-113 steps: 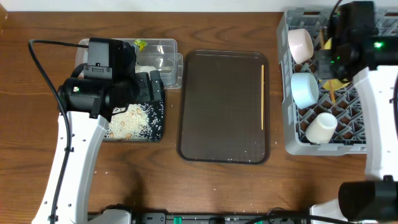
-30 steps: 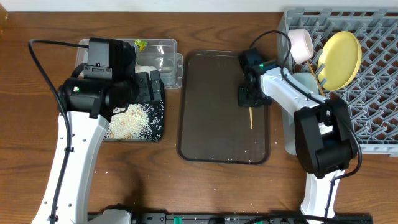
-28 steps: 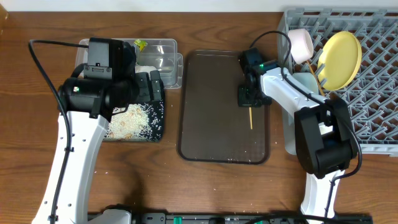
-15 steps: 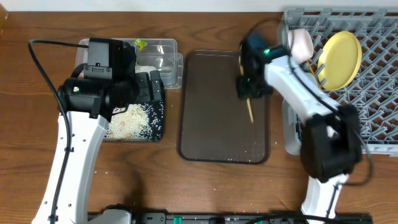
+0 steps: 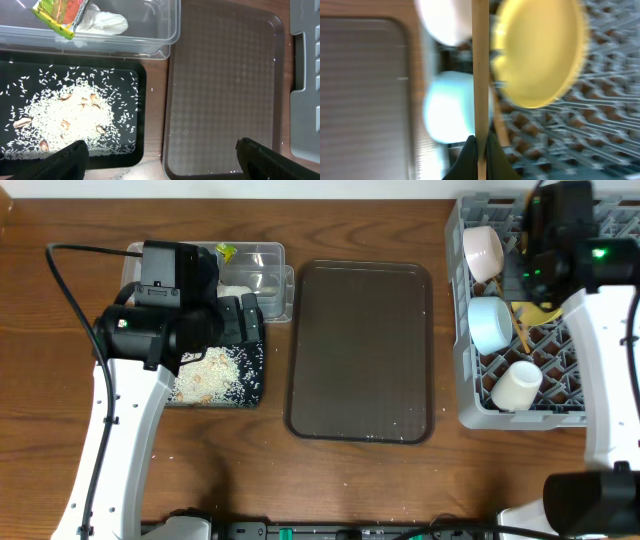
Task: Sort waste into correct bins and load items into the dishwasher rack
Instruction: 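Place the second chopstick into the dish rack with right gripper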
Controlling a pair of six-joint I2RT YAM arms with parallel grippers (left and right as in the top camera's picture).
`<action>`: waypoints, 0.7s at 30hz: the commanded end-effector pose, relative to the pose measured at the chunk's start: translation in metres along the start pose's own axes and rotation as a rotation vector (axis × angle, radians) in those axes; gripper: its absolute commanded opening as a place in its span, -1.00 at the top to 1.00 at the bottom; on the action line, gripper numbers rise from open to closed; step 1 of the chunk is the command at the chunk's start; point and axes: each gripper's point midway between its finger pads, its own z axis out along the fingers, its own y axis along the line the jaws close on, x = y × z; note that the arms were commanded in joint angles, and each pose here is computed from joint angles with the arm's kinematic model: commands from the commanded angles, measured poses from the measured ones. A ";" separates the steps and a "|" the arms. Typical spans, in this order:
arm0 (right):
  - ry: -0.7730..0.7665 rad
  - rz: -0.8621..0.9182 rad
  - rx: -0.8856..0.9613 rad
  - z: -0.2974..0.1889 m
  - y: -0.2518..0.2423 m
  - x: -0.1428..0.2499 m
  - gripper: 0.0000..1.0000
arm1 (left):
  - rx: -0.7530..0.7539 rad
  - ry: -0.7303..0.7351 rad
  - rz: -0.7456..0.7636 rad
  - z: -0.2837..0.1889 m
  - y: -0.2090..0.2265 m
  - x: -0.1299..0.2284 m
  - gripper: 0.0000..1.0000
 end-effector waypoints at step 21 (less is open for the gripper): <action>0.136 0.116 -0.011 0.078 -0.034 0.012 -0.40 | -0.016 0.007 0.000 0.002 0.004 0.002 -0.92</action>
